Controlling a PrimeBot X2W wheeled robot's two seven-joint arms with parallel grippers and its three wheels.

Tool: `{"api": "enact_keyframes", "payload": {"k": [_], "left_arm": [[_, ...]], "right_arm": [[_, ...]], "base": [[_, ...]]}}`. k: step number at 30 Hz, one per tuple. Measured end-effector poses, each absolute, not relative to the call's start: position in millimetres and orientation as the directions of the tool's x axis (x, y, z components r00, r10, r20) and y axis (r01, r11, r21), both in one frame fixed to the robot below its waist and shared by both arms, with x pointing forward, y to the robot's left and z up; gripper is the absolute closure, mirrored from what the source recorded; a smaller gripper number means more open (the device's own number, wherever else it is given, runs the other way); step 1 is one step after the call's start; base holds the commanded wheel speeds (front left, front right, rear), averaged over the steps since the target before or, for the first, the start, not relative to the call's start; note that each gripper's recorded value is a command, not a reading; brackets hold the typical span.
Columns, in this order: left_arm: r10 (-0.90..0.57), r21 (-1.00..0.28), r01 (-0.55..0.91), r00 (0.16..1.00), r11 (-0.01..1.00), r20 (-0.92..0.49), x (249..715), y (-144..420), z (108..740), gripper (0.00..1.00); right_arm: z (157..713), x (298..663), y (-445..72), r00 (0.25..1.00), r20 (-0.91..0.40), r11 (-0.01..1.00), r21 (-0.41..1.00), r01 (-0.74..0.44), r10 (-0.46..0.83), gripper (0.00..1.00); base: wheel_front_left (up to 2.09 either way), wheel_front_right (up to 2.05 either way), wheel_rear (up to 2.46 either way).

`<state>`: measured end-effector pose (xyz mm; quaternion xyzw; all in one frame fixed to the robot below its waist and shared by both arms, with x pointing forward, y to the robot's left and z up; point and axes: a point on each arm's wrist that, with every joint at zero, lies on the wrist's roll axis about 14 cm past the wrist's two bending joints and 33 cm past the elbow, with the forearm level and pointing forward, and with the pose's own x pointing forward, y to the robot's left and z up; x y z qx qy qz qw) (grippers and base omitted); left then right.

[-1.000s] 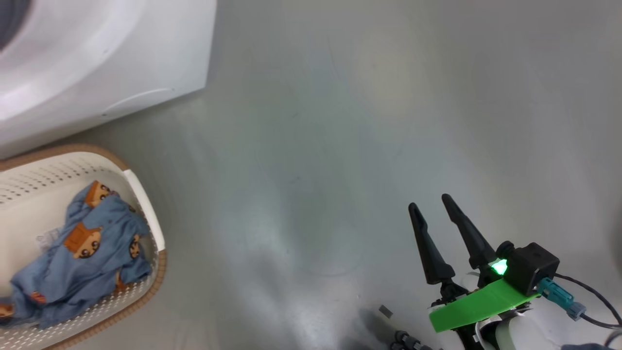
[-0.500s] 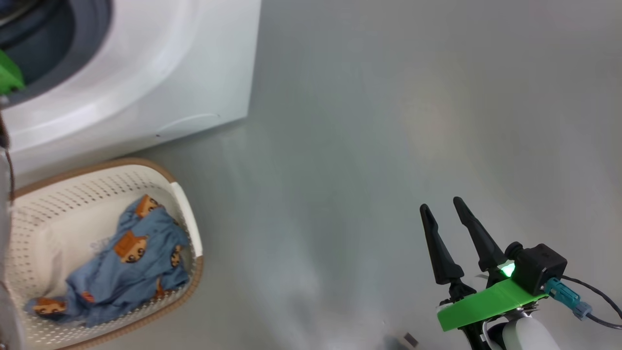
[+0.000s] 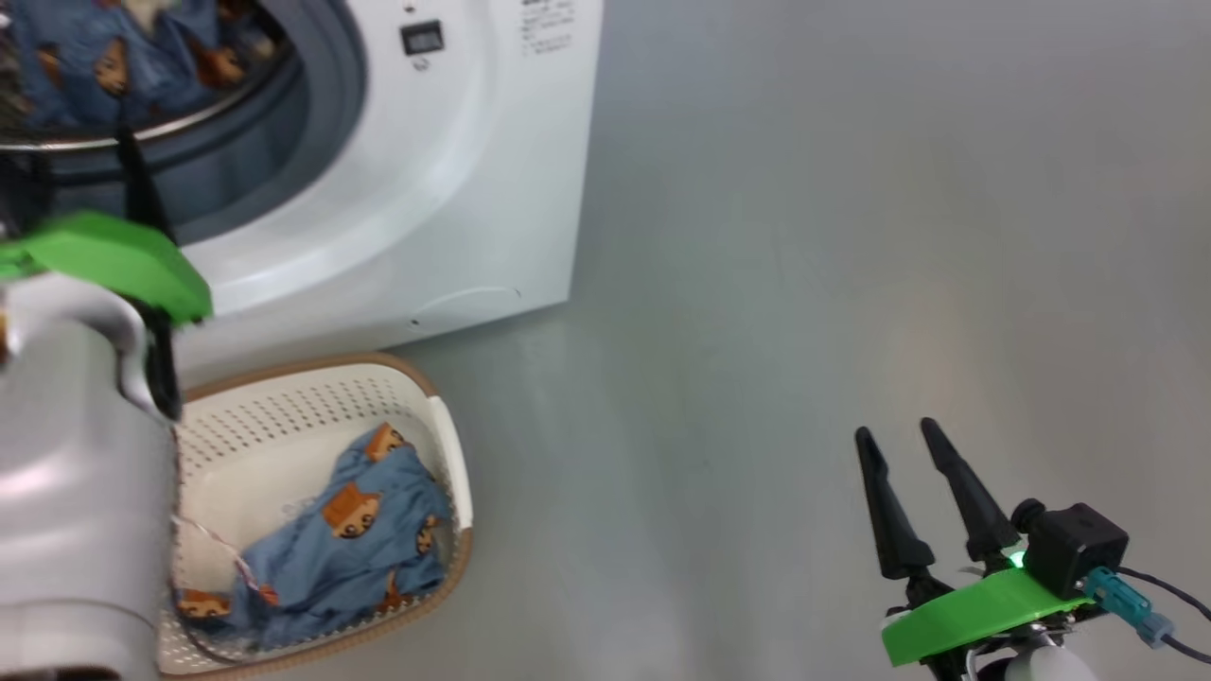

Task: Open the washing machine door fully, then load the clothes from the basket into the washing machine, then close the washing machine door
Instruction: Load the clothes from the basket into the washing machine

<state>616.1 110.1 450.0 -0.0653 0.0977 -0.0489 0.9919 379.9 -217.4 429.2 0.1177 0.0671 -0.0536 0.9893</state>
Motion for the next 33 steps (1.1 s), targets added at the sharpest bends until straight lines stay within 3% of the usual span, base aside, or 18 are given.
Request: {"api": "enact_keyframes", "payload": {"k": [16,33], "left_arm": [[-0.114,-0.173,0.080,0.973,0.982,-0.201,494.1,118.6,437.3,0.00],[-0.005,-0.213,-0.033,0.984,0.976,-0.177,385.2,157.3,437.1,0.00]], "right_arm": [[451.6,365.7,-204.5,0.996,-0.080,0.972,0.224,0.066,-0.049,0.00],[474.6,348.4,-175.5,0.999,-0.010,0.975,0.217,-0.042,0.046,0.00]], "base": [[0.00,0.00,0.00],[0.00,0.00,0.00]]}}
